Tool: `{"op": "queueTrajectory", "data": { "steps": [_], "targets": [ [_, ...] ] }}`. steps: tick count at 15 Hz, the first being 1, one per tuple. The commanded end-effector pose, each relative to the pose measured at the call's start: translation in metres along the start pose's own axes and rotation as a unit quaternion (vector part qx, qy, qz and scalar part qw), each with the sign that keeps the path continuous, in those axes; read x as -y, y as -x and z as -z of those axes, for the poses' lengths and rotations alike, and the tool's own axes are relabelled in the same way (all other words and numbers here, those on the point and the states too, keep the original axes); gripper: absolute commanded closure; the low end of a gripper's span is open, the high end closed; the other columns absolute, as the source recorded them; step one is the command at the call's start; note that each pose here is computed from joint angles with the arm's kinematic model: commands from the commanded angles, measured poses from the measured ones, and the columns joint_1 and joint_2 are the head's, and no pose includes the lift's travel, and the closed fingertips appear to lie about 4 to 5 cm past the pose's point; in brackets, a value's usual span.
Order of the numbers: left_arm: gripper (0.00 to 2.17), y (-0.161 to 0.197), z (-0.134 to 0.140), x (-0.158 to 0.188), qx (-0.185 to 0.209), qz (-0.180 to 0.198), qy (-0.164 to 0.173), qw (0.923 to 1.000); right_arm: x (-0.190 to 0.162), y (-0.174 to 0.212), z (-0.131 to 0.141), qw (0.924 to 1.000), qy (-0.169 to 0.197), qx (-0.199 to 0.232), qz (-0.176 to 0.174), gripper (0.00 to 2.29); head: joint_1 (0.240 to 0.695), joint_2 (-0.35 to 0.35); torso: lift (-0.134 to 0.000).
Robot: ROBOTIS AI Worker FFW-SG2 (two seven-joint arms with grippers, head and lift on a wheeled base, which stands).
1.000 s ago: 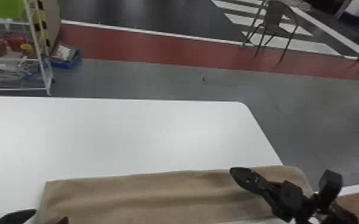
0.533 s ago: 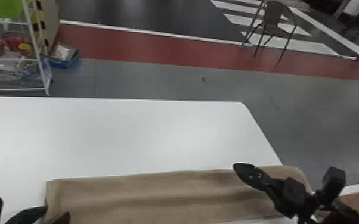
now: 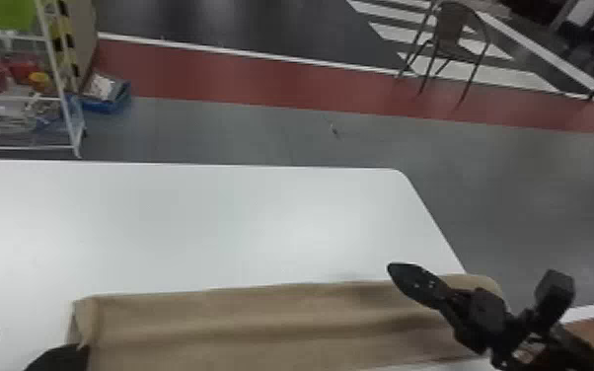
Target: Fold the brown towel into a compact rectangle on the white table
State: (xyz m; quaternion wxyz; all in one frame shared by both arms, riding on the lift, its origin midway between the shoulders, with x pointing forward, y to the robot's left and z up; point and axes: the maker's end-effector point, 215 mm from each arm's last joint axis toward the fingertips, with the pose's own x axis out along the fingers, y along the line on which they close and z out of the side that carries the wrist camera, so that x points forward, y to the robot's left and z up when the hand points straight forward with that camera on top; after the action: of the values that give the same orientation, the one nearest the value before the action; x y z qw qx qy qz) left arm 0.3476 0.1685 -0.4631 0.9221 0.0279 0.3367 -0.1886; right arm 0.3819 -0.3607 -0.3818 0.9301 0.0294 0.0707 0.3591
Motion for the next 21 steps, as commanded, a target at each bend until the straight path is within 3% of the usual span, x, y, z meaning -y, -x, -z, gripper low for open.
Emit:
{"op": "queueTrajectory", "data": {
  "steps": [1, 2, 3, 4, 8, 11, 19, 21],
  "targets": [
    [1.69, 0.001, 0.002, -0.012, 0.000, -0.011, 0.009, 0.9999, 0.000, 0.000, -0.001, 1.0000, -0.003, 0.002, -0.002, 1.19, 0.695, -0.297, -0.122],
    [1.30, 0.001, 0.003, -0.017, -0.002, -0.022, 0.009, 0.9997, 0.000, 0.000, -0.001, 1.0000, -0.003, 0.002, -0.002, 1.19, 0.695, -0.289, -0.122],
    [0.56, 0.001, 0.003, -0.016, -0.001, -0.019, 0.010, 0.9998, 0.000, 0.001, -0.001, 1.0000, -0.002, 0.002, -0.002, 1.19, 0.695, -0.282, -0.122],
    [0.16, 0.001, 0.003, -0.016, -0.001, -0.018, 0.010, 0.9998, 0.000, 0.001, -0.001, 1.0000, -0.002, 0.002, -0.002, 1.19, 0.695, -0.276, -0.122],
    [0.15, 0.004, -0.001, -0.028, 0.003, -0.030, 0.011, 0.9995, 0.002, 0.003, -0.002, 1.0000, -0.003, 0.002, 0.001, 1.18, 0.695, -0.272, -0.122],
    [0.27, 0.007, 0.004, -0.038, -0.004, -0.037, 0.015, 0.9992, 0.004, 0.005, -0.003, 1.0000, -0.002, 0.002, 0.005, 1.19, 0.695, -0.256, -0.122],
    [0.42, 0.010, 0.018, -0.031, -0.032, -0.030, 0.026, 0.9987, 0.007, 0.007, -0.006, 0.9999, -0.001, 0.007, 0.008, 1.19, 0.695, -0.257, -0.122],
    [0.85, 0.010, 0.020, -0.031, -0.037, -0.029, 0.027, 0.9985, 0.009, 0.010, -0.010, 0.9998, 0.000, 0.013, 0.012, 1.19, 0.695, -0.260, -0.122]
  ]
}}
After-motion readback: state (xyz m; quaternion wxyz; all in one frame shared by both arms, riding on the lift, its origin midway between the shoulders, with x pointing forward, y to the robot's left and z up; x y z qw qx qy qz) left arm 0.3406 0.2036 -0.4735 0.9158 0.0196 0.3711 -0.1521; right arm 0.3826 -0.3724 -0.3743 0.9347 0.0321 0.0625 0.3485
